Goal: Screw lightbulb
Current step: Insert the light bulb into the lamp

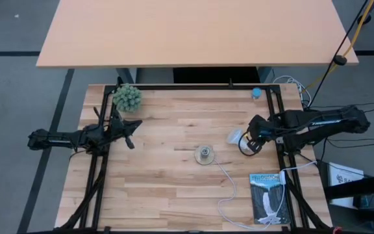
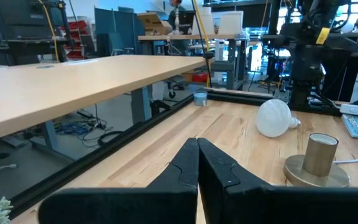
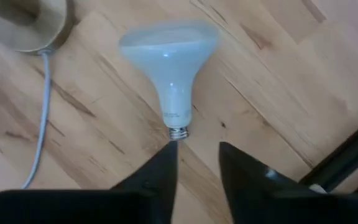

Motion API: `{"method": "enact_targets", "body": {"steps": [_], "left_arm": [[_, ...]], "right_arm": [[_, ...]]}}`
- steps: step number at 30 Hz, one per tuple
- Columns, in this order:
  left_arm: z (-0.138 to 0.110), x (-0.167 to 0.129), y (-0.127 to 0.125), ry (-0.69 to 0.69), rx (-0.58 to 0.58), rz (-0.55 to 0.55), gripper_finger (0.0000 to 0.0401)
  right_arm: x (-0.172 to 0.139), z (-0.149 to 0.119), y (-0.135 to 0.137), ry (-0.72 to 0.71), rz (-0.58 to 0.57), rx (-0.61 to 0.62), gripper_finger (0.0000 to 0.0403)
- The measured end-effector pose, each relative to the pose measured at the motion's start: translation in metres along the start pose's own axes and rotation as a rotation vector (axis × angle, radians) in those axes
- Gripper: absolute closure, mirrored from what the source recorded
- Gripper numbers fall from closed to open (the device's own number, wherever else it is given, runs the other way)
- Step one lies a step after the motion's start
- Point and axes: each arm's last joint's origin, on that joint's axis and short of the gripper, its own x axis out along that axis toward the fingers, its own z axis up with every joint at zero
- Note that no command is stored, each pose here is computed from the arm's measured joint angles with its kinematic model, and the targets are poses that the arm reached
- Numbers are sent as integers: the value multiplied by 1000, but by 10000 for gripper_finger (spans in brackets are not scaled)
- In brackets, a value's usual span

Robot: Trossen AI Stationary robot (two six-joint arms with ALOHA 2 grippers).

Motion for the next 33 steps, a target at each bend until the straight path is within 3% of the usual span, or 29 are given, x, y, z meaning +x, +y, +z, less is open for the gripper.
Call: {"method": "enact_targets", "body": {"steps": [8,13,25,33], "left_arm": [[0,0,0,-1,0,0,401],[0,0,0,0,0,0,401],[0,0,0,-1,0,0,401],[0,0,0,0,0,0,401]], "right_arm": [[10,9,10,-40,-46,0,150],[25,16,22,-5,-83,-21,101],[75,20,53,89,-164,-197,92],[122,0,42,35,-112,-147,92]]}}
